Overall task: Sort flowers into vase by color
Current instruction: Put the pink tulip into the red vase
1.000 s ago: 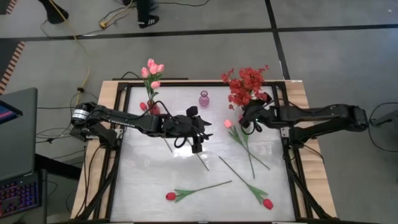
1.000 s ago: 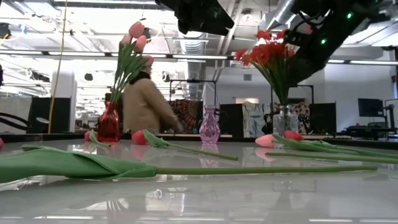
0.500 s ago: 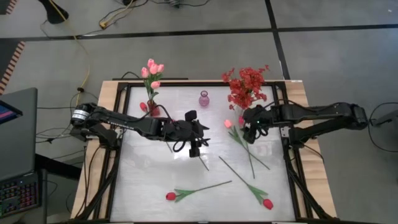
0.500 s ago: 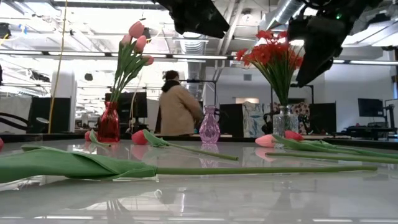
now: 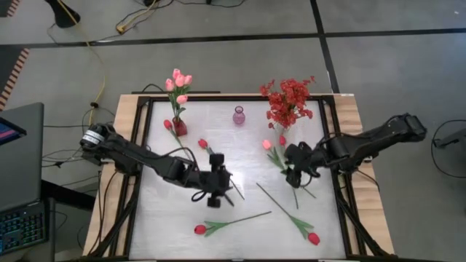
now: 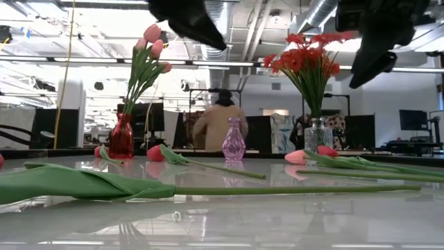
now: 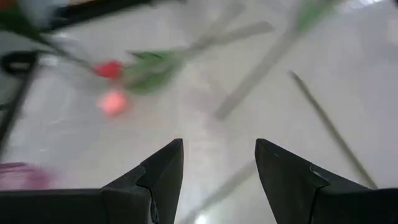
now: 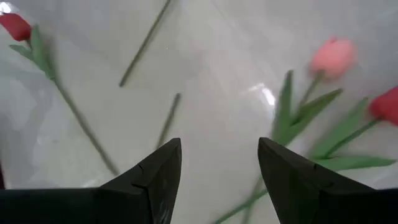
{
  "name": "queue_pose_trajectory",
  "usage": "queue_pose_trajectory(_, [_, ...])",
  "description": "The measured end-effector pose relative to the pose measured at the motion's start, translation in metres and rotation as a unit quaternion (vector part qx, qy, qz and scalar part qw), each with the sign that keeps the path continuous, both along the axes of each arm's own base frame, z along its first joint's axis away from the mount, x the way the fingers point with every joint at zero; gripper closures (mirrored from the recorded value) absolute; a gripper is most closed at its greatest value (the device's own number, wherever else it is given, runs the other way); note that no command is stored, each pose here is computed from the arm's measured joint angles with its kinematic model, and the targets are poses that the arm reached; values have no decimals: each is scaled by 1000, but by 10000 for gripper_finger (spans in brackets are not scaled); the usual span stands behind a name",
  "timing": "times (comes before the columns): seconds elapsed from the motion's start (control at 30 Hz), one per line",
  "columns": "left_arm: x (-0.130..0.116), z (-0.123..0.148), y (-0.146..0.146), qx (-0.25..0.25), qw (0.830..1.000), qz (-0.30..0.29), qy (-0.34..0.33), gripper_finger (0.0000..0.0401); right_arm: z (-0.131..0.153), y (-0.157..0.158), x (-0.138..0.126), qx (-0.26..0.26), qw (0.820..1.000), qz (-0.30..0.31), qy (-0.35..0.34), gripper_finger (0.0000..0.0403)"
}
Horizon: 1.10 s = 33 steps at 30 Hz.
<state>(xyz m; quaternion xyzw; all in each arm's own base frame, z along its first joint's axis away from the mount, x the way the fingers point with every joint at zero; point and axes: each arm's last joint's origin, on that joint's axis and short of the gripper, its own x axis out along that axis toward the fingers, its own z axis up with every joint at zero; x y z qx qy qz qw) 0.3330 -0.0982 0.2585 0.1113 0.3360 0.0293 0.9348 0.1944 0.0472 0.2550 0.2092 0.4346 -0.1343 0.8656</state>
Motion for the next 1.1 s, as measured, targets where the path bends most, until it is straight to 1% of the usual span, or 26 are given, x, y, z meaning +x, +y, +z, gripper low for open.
queue_pose_trajectory(0.07, [-3,-7,-6,-17,999,-30,13,212,-3,13,2,11,1000,-2,-4,163])
queue_pose_trajectory(0.13, [-6,-15,-9,-40,998,-45,17,214,-8,26,5,28,1000,-4,0,163])
queue_pose_trajectory(0.23, [-12,-29,-11,-55,997,-45,40,219,-19,46,9,53,998,-14,14,163])
queue_pose_trajectory(0.37, [-22,-41,-14,-60,996,-44,53,227,-38,70,12,75,995,-39,45,163])
queue_pose_trajectory(0.43, [-26,-46,-14,-66,996,-42,52,229,-48,78,13,76,994,-48,64,163])
queue_pose_trajectory(0.53, [-36,-44,-13,-79,996,-42,31,231,-60,84,15,65,993,-60,84,164])
queue_pose_trajectory(0.67, [-51,-37,-9,-95,995,-40,0,232,-73,80,24,19,993,-82,82,164])
queue_pose_trajectory(0.87, [-81,-23,1,-127,988,-33,-76,232,-88,55,42,-37,989,-99,105,164])
queue_pose_trajectory(1.0, [-103,-23,10,-153,980,-6,-124,232,-89,38,49,-67,985,-118,105,164])
queue_pose_trajectory(1.1, [-117,-29,14,-182,973,6,-139,232,-84,29,49,-71,983,-132,101,164])
